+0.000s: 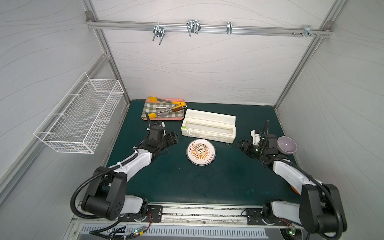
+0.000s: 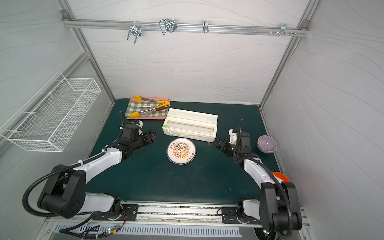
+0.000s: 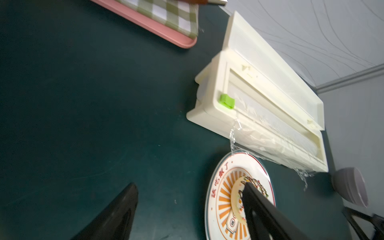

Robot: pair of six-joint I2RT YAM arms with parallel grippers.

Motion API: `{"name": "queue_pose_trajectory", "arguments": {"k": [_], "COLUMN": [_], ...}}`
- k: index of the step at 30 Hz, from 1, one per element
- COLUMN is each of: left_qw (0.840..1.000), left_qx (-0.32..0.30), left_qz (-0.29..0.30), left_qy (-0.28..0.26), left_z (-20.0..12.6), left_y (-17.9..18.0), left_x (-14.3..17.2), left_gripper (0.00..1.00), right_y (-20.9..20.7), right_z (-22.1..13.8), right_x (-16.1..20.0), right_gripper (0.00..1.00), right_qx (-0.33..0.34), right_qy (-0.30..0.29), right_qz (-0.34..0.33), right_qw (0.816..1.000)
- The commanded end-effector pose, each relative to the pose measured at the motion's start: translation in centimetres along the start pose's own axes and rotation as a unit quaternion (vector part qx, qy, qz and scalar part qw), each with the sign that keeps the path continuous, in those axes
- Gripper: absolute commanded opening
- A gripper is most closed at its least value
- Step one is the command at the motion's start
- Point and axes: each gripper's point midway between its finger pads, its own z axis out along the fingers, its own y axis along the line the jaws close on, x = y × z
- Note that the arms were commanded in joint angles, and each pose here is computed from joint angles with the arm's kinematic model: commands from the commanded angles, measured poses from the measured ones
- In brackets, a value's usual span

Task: Wrap the plate with plastic wrap
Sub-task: Pull the plastic wrap from the plastic wrap cutting box.

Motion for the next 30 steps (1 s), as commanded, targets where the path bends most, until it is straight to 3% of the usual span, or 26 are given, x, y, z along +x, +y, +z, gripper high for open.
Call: {"name": "queue_pose_trajectory", "arguments": {"k": [1,8,15,30], "left_qw": [0.993,0.986,0.981,0.971], "left_qx": [0.121,0.165,0.190,0.237], "left_qz": [-0.010,0.020,0.014,0.028], "left_qy": [0.007,-0.004,0.019,0.031], "left_z": [0.9,2.9,5.5,8.0], "left_y": [-4.3,-5.1,-5.2,-8.2], "left_x": [-0.5,-0.1,1.0,2.0], "left_gripper": [0.83,0.81,0.79,0.69], "right_y": [1.3,0.0,-0.7,-0.8], "right_z": [1.3,4.7,7.1,8.9], "right_x": [0.5,0.7,0.4,0.4], "right_gripper": [0.64,0.67,0.68,0.65], "right_qx": [-0.042,-0.048,-0.063,-0.075], "right_qy": [0.016,0.021,0.022,0.028], "right_qz": [0.001,-0.015,-0.010,-0.006], "right_qw": [0.999,0.998,0.998,0.997]}}
